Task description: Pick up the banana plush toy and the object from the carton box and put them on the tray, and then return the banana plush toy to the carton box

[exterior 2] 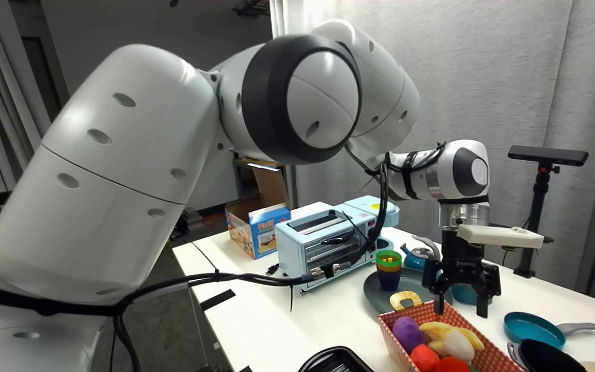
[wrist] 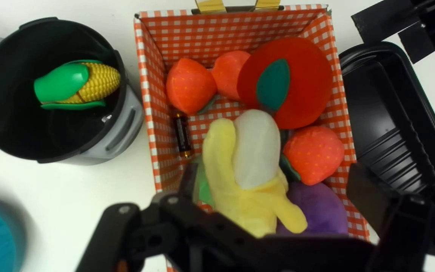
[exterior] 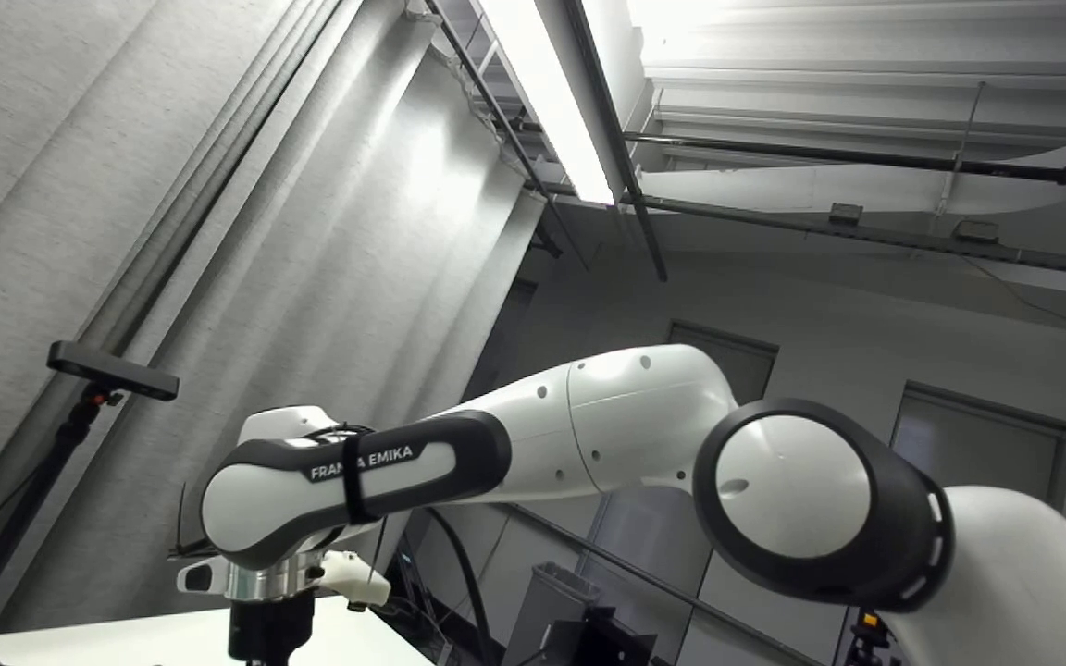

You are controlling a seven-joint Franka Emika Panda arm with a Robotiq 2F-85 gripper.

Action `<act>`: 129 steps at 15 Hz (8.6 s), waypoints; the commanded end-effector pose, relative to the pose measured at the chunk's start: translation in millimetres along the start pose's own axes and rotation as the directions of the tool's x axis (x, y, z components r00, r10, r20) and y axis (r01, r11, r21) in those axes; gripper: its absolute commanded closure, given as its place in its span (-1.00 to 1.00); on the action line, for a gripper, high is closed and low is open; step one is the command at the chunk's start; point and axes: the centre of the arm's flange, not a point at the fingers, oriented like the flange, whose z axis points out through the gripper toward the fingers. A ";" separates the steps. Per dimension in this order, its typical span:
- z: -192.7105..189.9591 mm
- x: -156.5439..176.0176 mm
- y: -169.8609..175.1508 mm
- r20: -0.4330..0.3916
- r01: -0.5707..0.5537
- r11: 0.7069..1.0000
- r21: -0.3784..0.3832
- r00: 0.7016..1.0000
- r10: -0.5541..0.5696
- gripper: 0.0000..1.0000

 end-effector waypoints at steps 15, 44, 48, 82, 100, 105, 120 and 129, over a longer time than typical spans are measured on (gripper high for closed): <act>58.2 21.5 49.7 -0.072 0.062 0.981 0.182 0.996 -0.050 -0.31; 41.2 29.0 -145.8 -0.283 -0.288 0.948 -0.138 0.928 0.241 0.94; 41.0 23.8 -158.5 -0.346 -0.377 0.892 -0.248 0.895 0.282 0.94; 63.9 13.0 -203.8 -0.327 -0.735 0.677 0.026 0.634 0.701 0.94; 69.4 11.1 -230.5 -0.003 -0.654 0.714 0.251 0.737 0.676 0.94; 69.4 10.5 -232.3 0.011 -0.669 0.699 0.253 0.724 0.689 0.23; 73.2 20.7 -230.0 -0.063 -0.579 0.742 0.337 0.773 0.632 -1.00; 73.6 21.4 -229.4 -0.075 -0.578 0.743 0.337 0.770 0.633 -1.00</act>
